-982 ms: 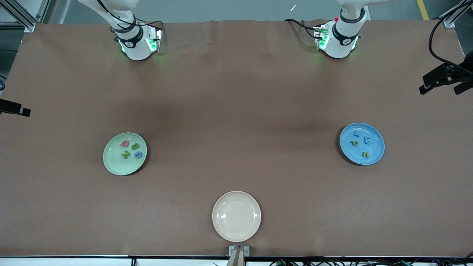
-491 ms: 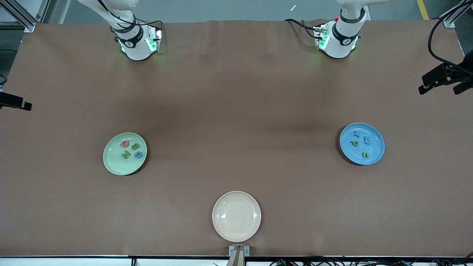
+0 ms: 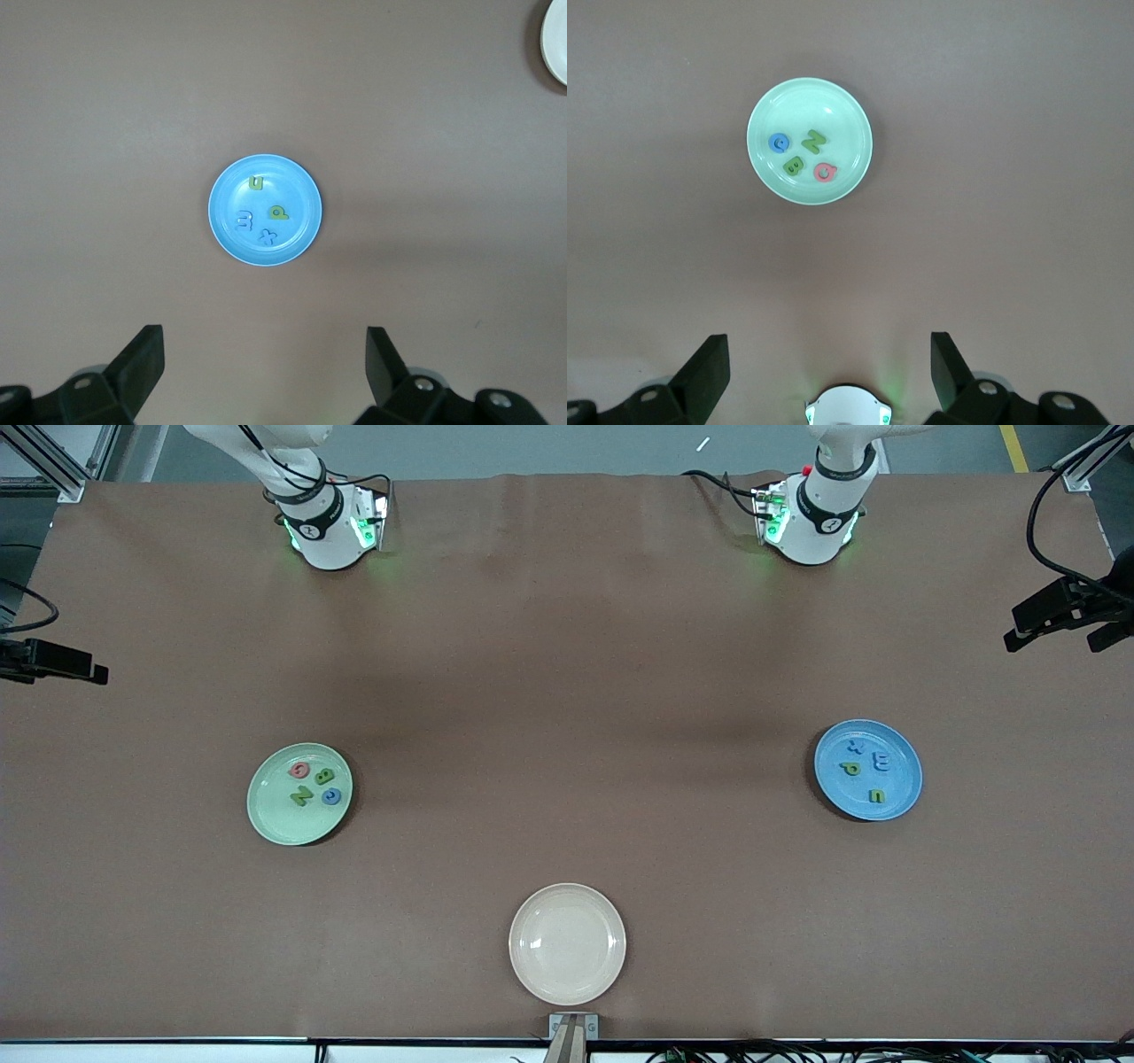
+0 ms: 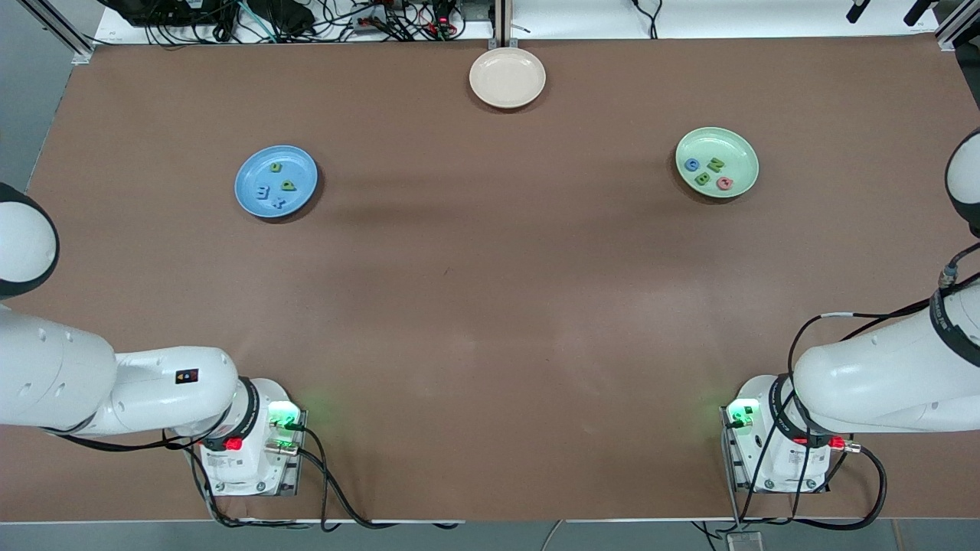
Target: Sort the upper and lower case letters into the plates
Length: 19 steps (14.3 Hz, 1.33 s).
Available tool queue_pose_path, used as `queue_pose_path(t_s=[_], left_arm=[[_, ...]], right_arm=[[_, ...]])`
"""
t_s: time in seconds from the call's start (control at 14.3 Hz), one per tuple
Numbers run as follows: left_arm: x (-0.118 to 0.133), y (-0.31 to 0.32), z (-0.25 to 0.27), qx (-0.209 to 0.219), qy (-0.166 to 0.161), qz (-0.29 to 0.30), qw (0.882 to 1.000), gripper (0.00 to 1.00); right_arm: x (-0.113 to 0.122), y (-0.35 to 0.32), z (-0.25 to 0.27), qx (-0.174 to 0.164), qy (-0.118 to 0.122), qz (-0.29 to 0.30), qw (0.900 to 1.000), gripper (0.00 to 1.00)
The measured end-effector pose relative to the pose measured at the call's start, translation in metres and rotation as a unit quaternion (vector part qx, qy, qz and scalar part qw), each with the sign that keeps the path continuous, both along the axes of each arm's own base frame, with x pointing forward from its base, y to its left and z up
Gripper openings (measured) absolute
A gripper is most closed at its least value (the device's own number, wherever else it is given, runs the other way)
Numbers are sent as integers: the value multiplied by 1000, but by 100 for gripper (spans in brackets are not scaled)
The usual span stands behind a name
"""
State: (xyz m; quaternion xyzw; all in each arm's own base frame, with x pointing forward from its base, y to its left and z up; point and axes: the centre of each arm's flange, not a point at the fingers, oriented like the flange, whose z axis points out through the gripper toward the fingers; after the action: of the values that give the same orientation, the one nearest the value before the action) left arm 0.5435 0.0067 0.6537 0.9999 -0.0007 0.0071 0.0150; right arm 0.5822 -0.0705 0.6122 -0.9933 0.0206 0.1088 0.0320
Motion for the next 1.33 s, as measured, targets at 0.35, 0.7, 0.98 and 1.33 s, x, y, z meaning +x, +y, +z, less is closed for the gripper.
queue_pose_path(t_s=[0.35,0.7,0.98,1.33], left_arm=[[0,-7,0,0,0,-7,1000,100],[1,-9,-1,-1,1,-9,1000,100],[1,-1,-1,-1,1,-2,1000,100],[1,-1,-1,-1,1,-2,1000,100]], right_arm=[[-31,4,23,-4,-15,1,1000,100],[-64,2,53,-3,-37,-2,999,100],[-73,0,48,-1,-39,-3,999,100],[-70,1,42,-2,-45,-2,999,100]])
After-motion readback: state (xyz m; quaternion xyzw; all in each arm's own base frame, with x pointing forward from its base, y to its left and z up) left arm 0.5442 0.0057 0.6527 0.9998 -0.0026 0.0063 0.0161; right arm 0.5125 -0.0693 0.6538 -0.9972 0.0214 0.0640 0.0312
